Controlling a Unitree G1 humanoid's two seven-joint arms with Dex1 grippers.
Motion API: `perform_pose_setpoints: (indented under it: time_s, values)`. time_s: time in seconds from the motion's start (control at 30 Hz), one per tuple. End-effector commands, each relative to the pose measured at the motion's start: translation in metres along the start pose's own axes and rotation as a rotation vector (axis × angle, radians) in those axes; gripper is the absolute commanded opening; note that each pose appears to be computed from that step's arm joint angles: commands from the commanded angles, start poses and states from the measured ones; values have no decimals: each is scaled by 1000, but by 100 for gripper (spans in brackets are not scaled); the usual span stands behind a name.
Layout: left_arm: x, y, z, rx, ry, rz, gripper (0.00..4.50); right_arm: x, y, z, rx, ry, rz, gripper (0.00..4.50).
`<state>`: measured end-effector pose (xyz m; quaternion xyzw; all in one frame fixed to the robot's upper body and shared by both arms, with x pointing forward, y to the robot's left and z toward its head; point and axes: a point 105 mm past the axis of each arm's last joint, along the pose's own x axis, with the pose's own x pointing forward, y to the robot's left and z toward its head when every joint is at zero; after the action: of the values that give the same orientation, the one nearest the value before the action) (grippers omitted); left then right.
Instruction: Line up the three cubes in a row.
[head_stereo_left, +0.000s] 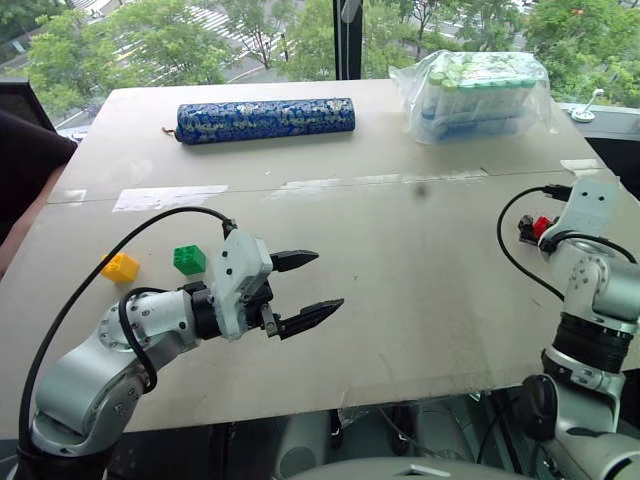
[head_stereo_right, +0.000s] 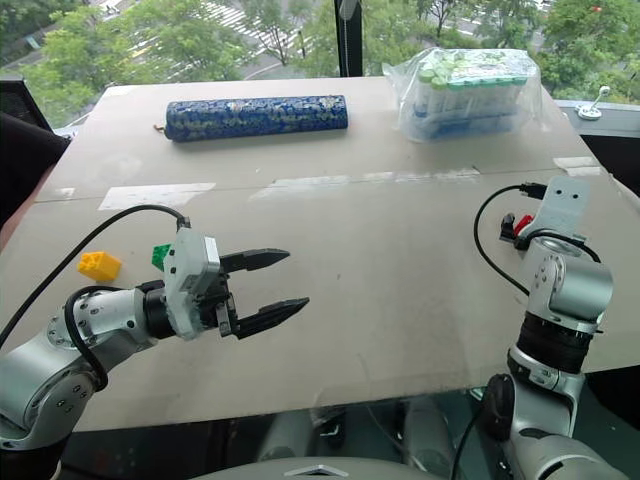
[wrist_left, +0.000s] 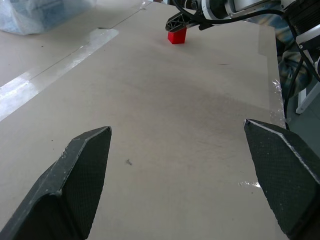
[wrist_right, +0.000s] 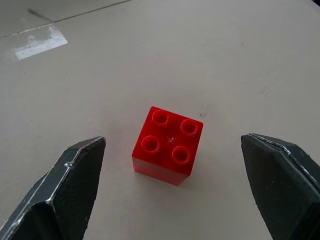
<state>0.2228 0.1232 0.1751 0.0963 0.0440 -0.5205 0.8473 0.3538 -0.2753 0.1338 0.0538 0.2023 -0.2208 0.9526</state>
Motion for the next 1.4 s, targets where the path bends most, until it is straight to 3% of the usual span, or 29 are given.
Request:
perform_pose_setpoints:
  time_s: [0.03, 0.07, 0.1, 0.27, 0.47, 0.57, 0.6, 0.67, 0.83, 1.0, 1.4]
  values:
    - [2, -8, 10, 42, -26, -39, 450, 9, -4, 10, 53, -27, -42, 397]
    - [2, -8, 10, 42, -26, -36, 450, 12, -4, 10, 49, -32, -44, 384]
    - [1, -7, 10, 43, -26, -32, 450, 13, -4, 11, 41, -40, -48, 320]
    - [-2, -8, 7, 22, -28, -13, 450, 18, -4, 14, 15, -63, -34, 129]
    - [-9, -10, -1, 0, -17, 3, 450, 11, 26, 16, -159, -107, 211, 129]
    - [-20, -16, -4, -74, -54, -2, 450, -66, 124, 9, -421, -181, 1077, 129]
    - [-23, -18, -5, -94, -59, -3, 450, -85, 138, -1, -528, -158, 1266, 129]
    - [-27, -20, -7, -111, -52, -9, 450, -92, 151, -9, -655, -117, 1407, 129]
    - [-35, -19, -9, -117, -35, 6, 450, -95, 187, -23, -912, -109, 1619, 129]
    - [-42, -21, -9, -117, -13, 17, 450, -88, 209, -36, -1091, -73, 1694, 129]
    - [-62, -18, -12, -94, 49, 69, 450, -86, 228, -28, -1212, -113, 1740, 129]
